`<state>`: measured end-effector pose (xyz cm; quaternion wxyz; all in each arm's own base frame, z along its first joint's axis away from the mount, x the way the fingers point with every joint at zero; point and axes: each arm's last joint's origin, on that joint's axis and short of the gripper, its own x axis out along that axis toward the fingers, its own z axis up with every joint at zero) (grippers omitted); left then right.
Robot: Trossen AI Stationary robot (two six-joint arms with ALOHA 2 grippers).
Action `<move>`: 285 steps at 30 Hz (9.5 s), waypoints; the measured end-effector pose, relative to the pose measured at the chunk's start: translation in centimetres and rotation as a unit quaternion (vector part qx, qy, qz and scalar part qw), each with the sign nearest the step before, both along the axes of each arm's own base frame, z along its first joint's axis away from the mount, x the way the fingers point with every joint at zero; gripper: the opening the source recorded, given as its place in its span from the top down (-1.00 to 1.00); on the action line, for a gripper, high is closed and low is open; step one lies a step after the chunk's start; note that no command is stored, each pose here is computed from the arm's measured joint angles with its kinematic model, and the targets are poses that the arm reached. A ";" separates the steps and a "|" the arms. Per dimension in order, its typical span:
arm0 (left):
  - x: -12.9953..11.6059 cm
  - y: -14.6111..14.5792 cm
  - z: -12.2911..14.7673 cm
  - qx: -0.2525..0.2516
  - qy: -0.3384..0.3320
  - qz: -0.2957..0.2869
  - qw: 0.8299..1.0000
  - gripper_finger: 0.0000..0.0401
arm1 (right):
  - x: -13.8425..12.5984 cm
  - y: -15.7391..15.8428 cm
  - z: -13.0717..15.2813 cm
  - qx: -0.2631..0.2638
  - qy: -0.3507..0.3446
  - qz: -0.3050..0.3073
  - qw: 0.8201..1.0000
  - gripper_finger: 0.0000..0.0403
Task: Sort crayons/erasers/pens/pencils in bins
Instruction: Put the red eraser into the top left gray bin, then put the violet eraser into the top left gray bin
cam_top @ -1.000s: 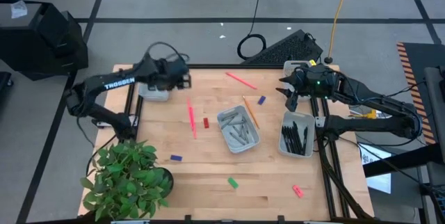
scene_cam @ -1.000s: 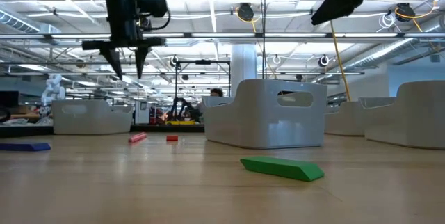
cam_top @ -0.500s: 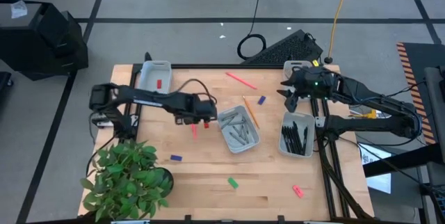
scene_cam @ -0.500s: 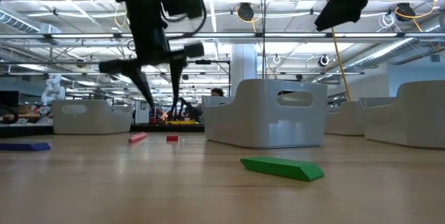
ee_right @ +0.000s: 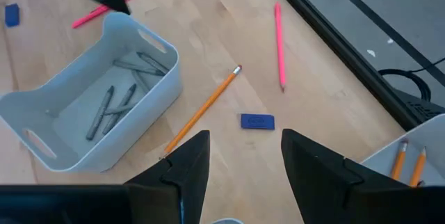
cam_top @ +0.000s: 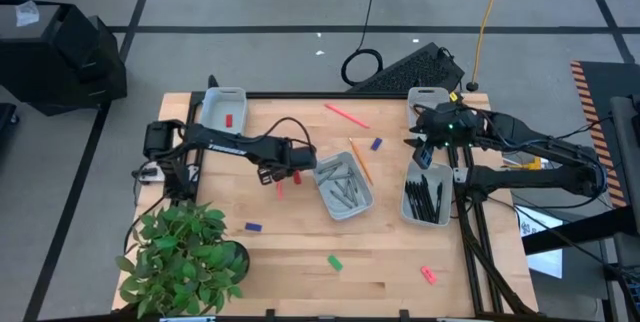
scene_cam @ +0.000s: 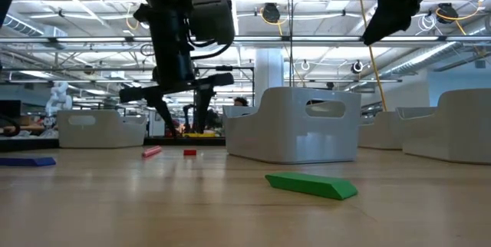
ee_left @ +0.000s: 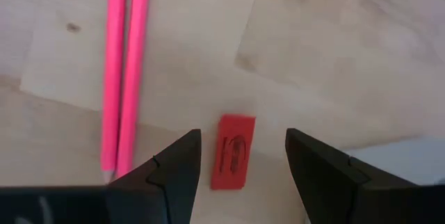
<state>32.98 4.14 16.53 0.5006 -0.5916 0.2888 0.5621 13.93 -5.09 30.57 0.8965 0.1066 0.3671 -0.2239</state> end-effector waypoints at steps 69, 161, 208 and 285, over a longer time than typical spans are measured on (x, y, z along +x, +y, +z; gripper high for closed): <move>-2.3 1.4 -3.1 -0.147 0.091 0.045 0.984 0.69 | 0.0 0.1 -0.2 -0.018 0.022 0.027 0.999 0.15; -21.0 14.1 0.7 0.011 0.197 -0.175 0.965 -0.51 | 14.7 -8.5 -13.6 0.270 0.076 -0.613 0.739 -0.13; -21.2 11.4 3.8 0.074 0.152 -0.238 0.956 -0.43 | 16.3 -9.9 -16.9 0.248 0.053 -0.631 0.733 0.93; -1.3 3.7 19.4 0.568 -0.406 -0.438 0.566 0.64 | 15.8 -5.3 7.9 0.010 -0.465 0.231 0.855 0.90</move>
